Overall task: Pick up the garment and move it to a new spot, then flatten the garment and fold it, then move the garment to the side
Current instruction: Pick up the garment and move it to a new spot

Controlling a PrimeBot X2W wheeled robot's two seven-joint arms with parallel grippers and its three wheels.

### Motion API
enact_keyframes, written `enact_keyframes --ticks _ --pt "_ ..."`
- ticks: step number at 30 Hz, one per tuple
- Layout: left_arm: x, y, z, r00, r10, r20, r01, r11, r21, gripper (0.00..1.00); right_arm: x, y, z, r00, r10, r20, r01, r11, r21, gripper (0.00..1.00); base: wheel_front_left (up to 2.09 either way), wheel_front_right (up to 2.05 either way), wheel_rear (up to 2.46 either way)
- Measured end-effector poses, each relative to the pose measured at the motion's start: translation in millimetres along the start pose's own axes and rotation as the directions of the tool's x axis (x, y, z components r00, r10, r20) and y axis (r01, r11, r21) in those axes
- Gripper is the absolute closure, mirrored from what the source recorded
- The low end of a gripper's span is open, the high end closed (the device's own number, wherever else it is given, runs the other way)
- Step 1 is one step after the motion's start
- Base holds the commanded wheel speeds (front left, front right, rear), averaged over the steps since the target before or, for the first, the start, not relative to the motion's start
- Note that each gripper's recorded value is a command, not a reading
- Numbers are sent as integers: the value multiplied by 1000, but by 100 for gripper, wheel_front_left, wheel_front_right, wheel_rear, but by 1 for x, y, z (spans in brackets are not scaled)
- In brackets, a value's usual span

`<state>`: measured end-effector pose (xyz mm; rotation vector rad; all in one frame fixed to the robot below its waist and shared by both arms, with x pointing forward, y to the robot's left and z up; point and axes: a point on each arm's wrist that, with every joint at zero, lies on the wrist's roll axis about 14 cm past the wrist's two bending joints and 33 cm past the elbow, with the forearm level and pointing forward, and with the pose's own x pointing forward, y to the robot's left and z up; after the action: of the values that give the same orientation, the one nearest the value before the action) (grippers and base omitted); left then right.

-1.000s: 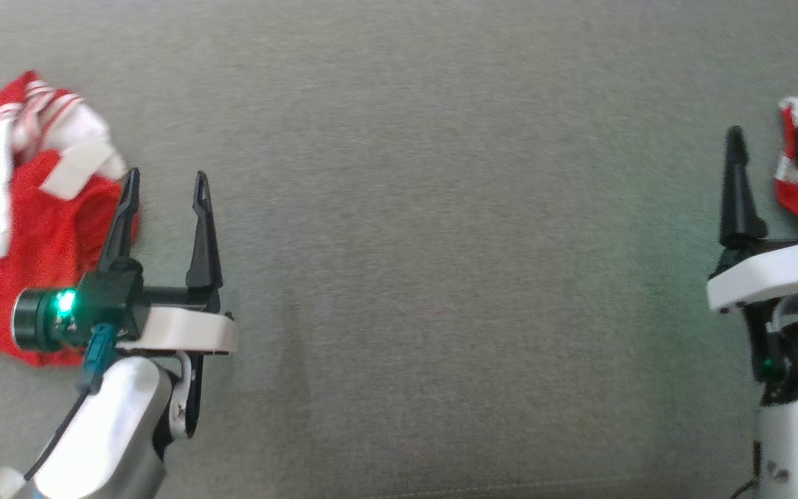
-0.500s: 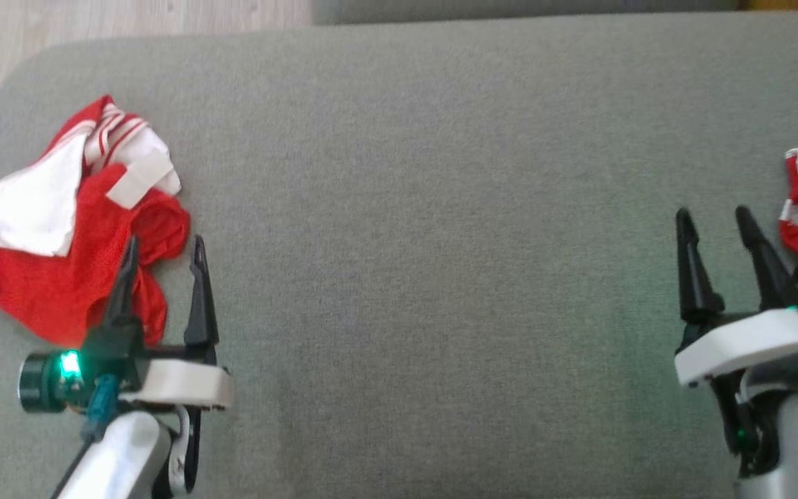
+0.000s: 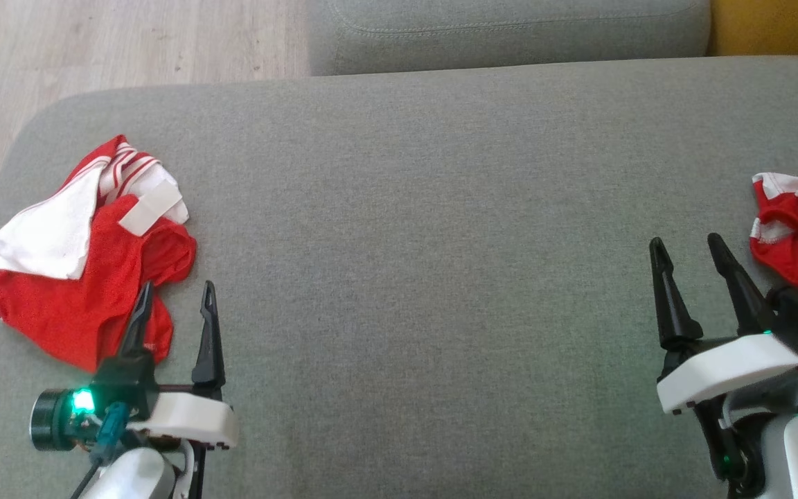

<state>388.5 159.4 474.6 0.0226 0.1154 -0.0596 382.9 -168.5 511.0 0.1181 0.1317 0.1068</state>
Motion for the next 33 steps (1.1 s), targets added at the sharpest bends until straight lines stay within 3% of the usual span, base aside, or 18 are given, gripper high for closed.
enact_keyframes --ticks 21,28,33 --pt "-1 11 -1 999 35 -11 -36 999 -30 0 5 4 1 1000 15 -3 -15 1000 -2 0 0 0 0" --pt "-18 44 3 989 148 10 -147 988 -37 0 24 46 8 990 138 8 -138 990 -24 0 0 0 0" --pt "-40 82 6 961 276 25 -275 960 -50 0 37 89 11 965 262 5 -261 965 -36 0 0 0 0"
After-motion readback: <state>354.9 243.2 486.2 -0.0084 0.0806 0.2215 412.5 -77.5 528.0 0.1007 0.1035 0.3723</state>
